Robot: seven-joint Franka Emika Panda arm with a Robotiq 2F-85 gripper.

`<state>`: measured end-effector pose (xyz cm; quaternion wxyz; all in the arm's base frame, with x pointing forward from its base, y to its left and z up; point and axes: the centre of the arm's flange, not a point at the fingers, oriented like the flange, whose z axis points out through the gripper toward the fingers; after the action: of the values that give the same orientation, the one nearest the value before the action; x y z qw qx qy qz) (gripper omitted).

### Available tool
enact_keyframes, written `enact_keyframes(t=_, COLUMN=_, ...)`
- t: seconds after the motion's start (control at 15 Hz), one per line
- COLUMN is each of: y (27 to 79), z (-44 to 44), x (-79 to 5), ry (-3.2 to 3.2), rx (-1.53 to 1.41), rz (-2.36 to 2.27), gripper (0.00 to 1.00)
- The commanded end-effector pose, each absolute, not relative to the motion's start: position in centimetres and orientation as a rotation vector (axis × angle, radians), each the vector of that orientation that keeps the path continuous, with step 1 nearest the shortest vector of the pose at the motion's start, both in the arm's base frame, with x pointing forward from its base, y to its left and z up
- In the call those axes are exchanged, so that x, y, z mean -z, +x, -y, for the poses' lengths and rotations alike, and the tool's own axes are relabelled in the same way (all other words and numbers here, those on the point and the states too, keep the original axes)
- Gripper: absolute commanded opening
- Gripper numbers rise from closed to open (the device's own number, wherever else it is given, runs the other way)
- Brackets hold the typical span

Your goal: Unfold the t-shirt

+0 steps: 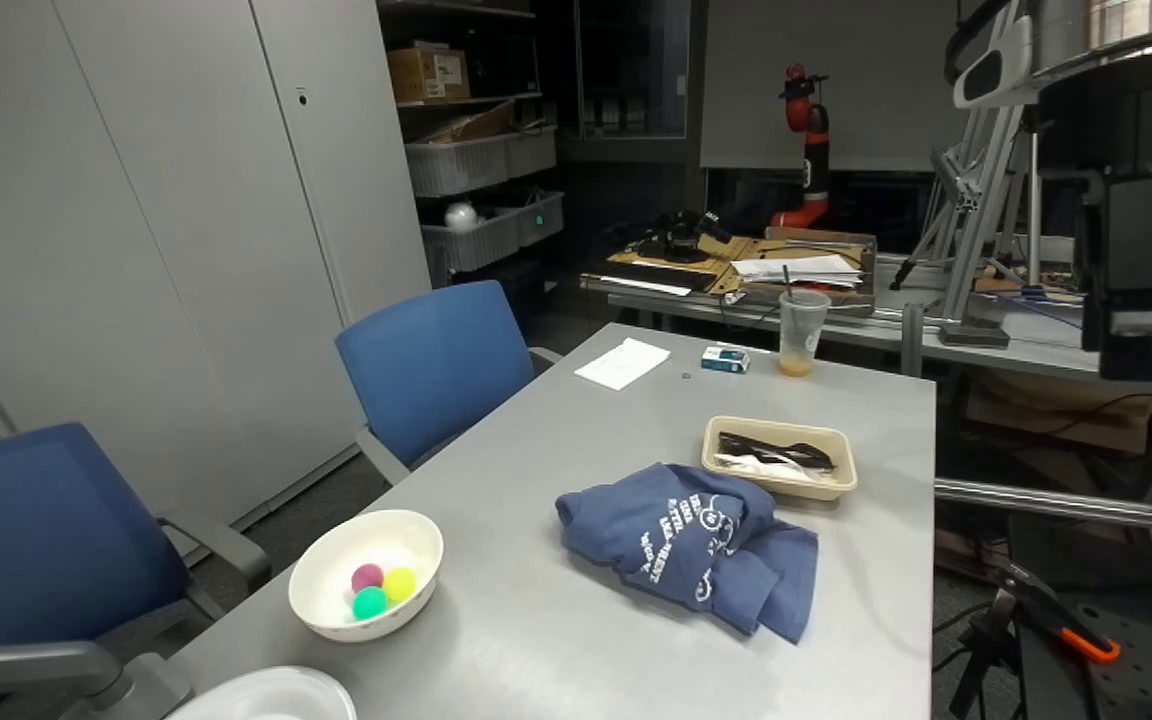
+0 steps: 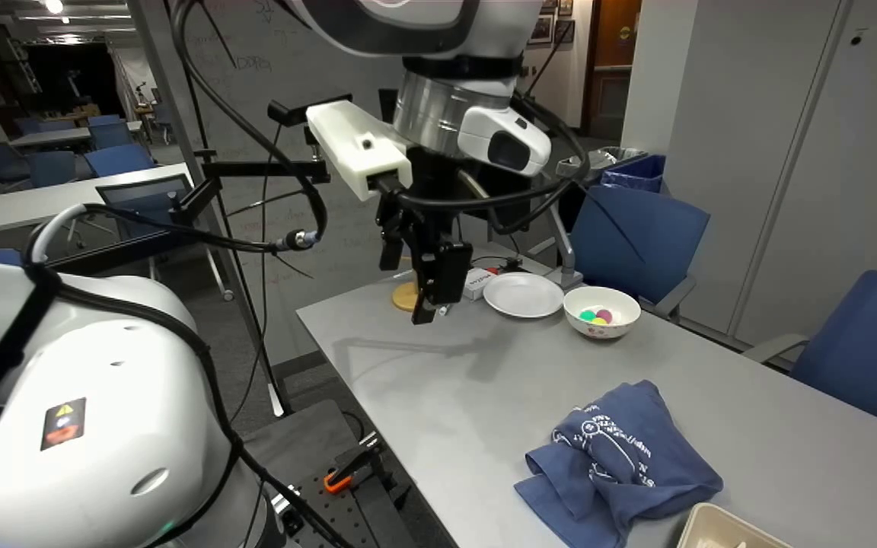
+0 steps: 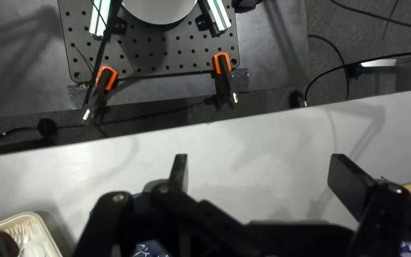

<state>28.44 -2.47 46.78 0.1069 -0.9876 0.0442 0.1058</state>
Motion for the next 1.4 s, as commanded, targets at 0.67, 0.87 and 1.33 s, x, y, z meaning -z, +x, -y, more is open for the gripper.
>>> enact_keyframes(t=0.67, y=36.7, z=3.1, x=-47.4, ry=-3.068, rx=0.163, rz=-0.148, gripper=1.00)
enact_keyframes(t=0.87, y=38.1, z=3.1, x=-47.1, ry=-3.086, rx=0.168, rz=-0.162, gripper=1.00)
enact_keyframes(t=1.33, y=43.9, z=5.9, x=-45.9, ry=-3.085, rx=0.103, rz=-0.228, gripper=1.00)
